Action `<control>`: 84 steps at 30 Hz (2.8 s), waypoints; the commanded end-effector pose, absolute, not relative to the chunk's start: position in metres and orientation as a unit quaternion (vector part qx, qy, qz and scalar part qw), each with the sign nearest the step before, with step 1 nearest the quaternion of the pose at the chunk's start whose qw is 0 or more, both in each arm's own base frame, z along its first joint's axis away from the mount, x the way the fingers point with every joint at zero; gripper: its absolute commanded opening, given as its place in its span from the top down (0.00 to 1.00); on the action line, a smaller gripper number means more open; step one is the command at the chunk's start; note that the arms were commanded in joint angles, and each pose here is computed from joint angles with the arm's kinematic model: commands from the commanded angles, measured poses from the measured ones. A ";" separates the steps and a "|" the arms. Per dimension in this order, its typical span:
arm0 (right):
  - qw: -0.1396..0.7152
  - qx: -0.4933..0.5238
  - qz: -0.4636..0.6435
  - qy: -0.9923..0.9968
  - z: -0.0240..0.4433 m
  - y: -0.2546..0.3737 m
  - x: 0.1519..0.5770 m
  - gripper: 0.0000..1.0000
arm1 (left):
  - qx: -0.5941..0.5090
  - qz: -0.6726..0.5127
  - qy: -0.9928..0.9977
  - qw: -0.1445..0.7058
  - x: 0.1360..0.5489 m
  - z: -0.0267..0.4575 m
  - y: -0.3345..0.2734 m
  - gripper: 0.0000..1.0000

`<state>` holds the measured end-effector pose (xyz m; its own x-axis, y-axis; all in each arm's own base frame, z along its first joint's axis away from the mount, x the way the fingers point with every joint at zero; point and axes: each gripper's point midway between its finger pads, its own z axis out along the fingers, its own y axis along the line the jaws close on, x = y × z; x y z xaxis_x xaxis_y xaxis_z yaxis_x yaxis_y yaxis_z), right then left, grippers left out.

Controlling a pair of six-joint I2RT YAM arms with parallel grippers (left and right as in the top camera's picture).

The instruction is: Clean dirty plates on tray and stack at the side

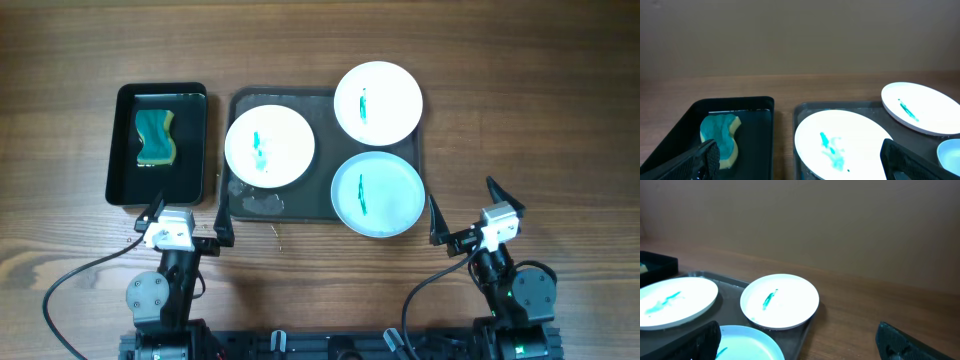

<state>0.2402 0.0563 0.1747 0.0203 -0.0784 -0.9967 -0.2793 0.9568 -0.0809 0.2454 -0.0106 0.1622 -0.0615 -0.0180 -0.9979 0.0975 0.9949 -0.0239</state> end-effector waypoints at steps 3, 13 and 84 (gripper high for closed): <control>0.699 -0.113 0.081 0.701 0.174 0.055 0.241 0.00 | 0.020 -0.051 0.738 0.673 0.247 0.154 -0.011 0.00; 0.673 -0.158 0.139 0.709 0.203 0.080 0.240 0.00 | 0.010 -0.060 0.750 0.659 0.251 0.191 -0.011 0.00; 0.074 0.000 0.172 0.982 0.023 0.295 0.410 0.85 | -0.196 0.054 0.953 0.224 0.364 0.202 0.057 0.00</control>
<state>0.4066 0.2943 0.0402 -0.9878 0.0058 -0.1555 -0.0517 0.9302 0.3635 0.3578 0.0542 0.1964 -0.8399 -0.3392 -0.4237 -0.3798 0.9250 0.0124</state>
